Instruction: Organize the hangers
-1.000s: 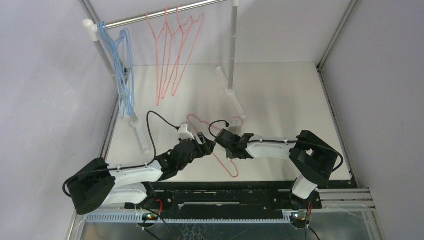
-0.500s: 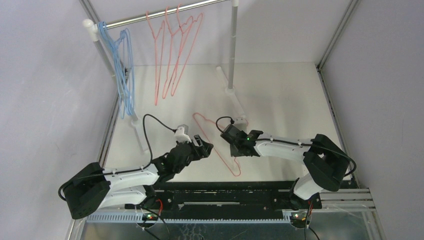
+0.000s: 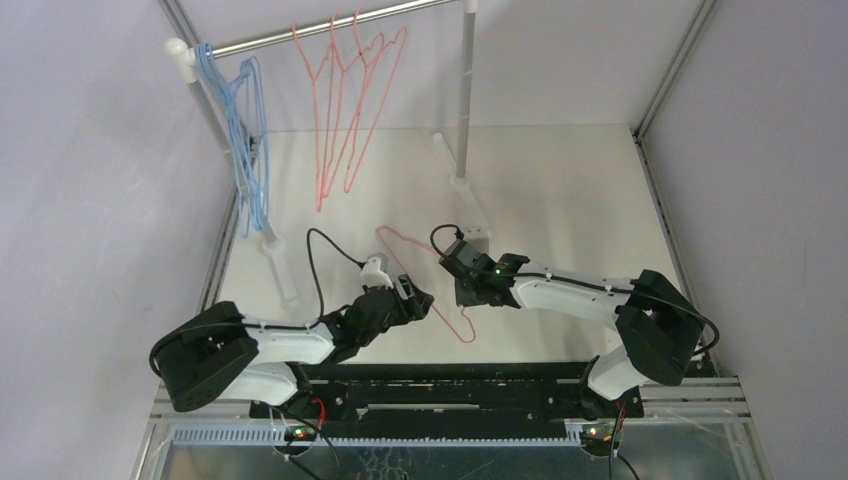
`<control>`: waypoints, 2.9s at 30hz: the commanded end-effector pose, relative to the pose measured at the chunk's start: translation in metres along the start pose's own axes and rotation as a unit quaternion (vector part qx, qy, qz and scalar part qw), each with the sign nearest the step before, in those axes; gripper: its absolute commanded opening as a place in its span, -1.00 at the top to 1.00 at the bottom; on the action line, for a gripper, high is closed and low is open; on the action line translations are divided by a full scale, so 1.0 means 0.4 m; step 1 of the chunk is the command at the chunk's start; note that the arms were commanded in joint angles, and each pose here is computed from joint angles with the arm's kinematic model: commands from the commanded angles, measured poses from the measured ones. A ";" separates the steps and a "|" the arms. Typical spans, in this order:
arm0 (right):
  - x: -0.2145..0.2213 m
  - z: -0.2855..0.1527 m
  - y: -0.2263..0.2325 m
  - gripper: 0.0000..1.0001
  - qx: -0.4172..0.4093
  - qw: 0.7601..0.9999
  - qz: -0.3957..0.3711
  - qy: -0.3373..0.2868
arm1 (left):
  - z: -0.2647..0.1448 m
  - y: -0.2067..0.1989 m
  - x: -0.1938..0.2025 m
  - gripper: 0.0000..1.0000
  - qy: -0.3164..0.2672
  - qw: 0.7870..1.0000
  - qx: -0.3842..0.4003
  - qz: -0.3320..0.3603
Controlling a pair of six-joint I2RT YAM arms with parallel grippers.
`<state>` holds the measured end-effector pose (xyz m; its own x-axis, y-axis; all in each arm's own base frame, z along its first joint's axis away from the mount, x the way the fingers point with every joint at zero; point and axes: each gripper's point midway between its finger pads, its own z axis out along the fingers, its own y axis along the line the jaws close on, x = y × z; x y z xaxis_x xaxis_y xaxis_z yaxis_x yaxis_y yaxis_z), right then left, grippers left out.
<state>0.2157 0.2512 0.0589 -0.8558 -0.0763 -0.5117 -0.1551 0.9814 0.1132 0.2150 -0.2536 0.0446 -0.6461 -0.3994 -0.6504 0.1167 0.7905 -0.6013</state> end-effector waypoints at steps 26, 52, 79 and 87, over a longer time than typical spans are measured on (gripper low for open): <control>-0.044 -0.128 0.062 1.00 -0.072 0.996 -0.012 -0.051 | 0.071 -0.200 -0.043 0.99 -0.025 0.991 0.130 -0.015; 0.007 -0.271 0.044 -0.42 -0.303 0.919 0.041 -0.248 | -0.040 -0.408 -0.162 1.00 -0.036 0.957 0.269 -0.097; -0.086 -0.246 -0.032 1.00 -0.180 0.934 0.002 -0.308 | -0.056 -0.343 -0.137 0.35 -0.047 0.966 0.252 -0.037; -0.175 -0.292 -0.099 1.00 -0.066 0.947 -0.032 -0.312 | -0.073 -0.152 -0.174 -0.14 -0.093 0.989 0.087 0.081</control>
<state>0.2061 0.2126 0.1647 -0.4519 0.0787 -0.8886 -0.3507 0.9002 0.2581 0.2222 -0.3011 0.1669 -0.5440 -0.4756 -0.6912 0.4023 0.5751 -0.7123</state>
